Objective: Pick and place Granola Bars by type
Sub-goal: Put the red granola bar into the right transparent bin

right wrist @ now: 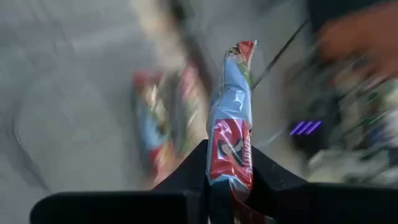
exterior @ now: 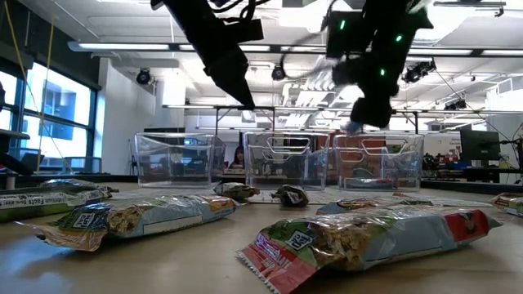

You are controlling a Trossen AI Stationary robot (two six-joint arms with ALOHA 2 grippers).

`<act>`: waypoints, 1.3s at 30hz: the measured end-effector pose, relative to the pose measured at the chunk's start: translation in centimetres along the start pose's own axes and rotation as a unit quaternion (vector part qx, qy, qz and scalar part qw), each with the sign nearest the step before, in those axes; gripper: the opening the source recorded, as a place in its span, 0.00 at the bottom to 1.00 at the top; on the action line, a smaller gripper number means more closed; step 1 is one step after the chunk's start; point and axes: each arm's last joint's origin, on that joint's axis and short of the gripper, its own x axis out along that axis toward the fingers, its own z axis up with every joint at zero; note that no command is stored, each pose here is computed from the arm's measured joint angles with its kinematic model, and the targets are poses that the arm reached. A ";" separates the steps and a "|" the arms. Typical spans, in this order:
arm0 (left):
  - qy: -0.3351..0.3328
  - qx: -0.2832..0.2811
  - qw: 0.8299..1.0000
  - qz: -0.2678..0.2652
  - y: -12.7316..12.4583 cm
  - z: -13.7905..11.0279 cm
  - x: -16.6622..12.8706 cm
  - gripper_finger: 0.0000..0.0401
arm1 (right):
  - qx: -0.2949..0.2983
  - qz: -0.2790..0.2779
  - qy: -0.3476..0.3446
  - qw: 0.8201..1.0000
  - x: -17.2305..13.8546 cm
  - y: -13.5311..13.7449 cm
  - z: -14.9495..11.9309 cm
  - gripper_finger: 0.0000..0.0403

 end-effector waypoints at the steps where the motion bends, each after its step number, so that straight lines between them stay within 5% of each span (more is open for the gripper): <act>1: 0.000 0.000 1.000 0.000 0.0 0.0 0.0 0.51 | 0.012 0.023 0.025 0.999 0.9 -0.5 0.0 0.11; 15: 0.016 0.002 1.000 -0.008 -0.1 -0.4 0.0 0.51 | 0.071 0.272 0.114 0.953 8.2 -5.3 0.0 0.13; 29: 0.016 0.000 1.000 -0.008 -0.1 -0.3 0.0 0.51 | 0.056 0.220 0.085 0.970 9.1 -6.3 0.4 0.33; 36: 0.016 0.003 1.000 -0.007 -0.1 -0.3 0.0 0.51 | -0.034 0.063 0.113 0.991 8.9 -7.8 0.4 0.40; 39: 0.016 0.003 1.000 -0.007 -0.1 -0.4 0.0 0.51 | -0.050 0.055 0.131 0.989 7.6 -8.9 0.9 0.42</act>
